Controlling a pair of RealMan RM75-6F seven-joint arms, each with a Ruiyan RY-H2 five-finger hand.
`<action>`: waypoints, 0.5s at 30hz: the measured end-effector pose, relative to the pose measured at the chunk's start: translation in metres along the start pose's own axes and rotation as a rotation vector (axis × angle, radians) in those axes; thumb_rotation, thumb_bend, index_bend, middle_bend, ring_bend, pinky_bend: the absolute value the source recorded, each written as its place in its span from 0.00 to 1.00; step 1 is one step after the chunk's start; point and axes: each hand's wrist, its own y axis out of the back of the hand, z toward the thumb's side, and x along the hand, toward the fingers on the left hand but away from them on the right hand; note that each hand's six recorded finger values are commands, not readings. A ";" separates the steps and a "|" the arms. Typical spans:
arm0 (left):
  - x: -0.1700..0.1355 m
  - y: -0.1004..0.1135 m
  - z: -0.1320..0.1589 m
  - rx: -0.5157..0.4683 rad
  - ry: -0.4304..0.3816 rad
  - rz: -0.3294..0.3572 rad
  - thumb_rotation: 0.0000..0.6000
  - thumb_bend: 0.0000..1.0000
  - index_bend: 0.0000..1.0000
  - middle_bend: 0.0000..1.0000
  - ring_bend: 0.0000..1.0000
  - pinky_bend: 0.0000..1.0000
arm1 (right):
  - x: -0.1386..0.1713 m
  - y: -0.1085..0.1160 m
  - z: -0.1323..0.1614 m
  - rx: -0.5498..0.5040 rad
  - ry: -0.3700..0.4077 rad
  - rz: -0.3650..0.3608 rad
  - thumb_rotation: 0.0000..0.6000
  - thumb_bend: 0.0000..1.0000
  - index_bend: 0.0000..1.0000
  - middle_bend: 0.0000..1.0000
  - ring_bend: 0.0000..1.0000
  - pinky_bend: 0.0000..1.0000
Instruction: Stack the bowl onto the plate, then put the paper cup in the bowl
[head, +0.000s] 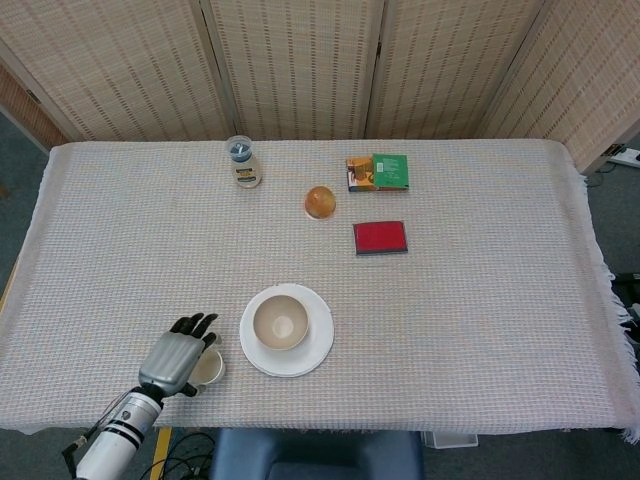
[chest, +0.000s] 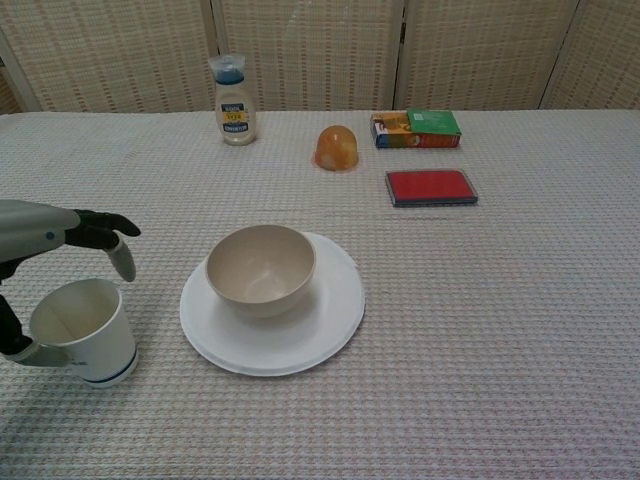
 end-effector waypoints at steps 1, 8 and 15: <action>0.001 0.000 0.001 0.000 -0.004 -0.001 1.00 0.18 0.29 0.07 0.00 0.14 | 0.000 0.000 0.000 -0.001 0.001 0.000 1.00 0.18 0.08 0.09 0.00 0.00; 0.003 0.001 0.004 0.003 -0.011 0.001 1.00 0.18 0.33 0.07 0.00 0.14 | 0.000 0.000 0.000 -0.001 0.003 0.001 1.00 0.18 0.08 0.09 0.00 0.00; 0.001 -0.001 0.000 0.008 0.002 0.002 1.00 0.18 0.39 0.07 0.00 0.14 | 0.000 0.000 0.001 0.000 0.007 0.001 1.00 0.18 0.09 0.09 0.00 0.00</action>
